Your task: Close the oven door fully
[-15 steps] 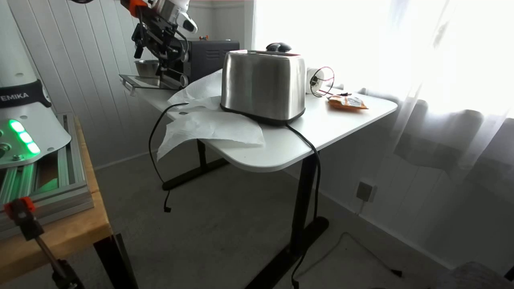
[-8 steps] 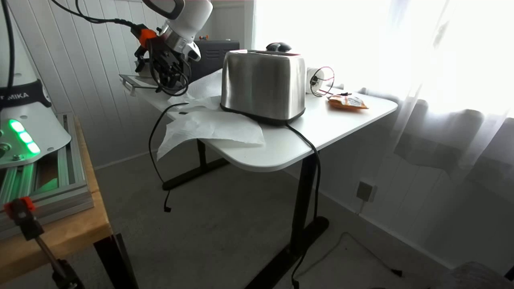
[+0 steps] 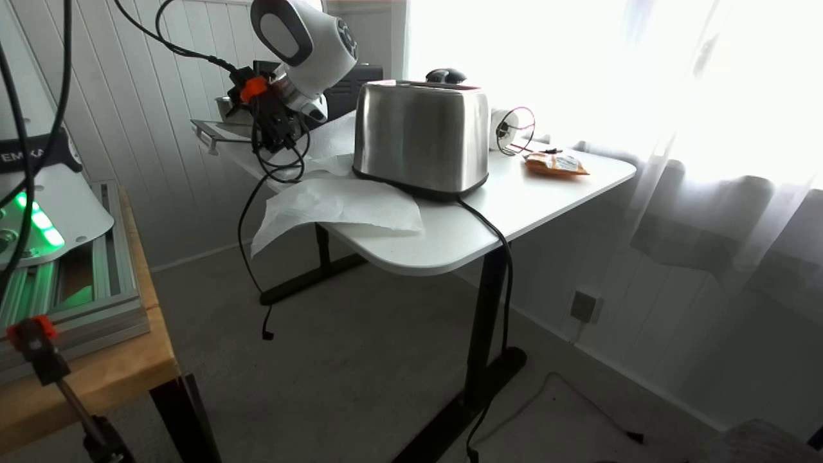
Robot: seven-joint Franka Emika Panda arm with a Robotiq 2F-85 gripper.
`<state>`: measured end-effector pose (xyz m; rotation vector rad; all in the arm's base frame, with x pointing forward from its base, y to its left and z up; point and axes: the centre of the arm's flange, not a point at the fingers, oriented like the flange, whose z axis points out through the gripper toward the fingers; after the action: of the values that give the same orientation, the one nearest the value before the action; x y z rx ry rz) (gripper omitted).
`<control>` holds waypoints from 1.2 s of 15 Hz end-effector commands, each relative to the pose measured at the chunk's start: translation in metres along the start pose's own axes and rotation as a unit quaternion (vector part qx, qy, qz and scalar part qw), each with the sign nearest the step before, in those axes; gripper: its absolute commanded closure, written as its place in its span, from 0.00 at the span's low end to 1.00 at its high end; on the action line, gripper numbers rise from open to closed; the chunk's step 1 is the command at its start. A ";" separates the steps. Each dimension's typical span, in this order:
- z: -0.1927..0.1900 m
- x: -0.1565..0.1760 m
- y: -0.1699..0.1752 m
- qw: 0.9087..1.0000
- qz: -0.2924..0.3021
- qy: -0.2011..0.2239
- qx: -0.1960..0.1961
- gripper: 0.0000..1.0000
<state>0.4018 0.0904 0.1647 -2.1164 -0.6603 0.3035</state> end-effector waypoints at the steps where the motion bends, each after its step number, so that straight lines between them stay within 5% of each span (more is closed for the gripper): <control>1: 0.012 0.008 0.000 0.997 0.023 0.023 0.073 0.00; 10: 0.026 0.004 -0.003 0.973 0.088 0.087 0.194 0.00; 18: 0.015 -0.030 -0.016 0.953 0.117 0.173 0.221 0.00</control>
<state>0.3842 0.0923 0.1492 -1.7936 -0.1708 0.2578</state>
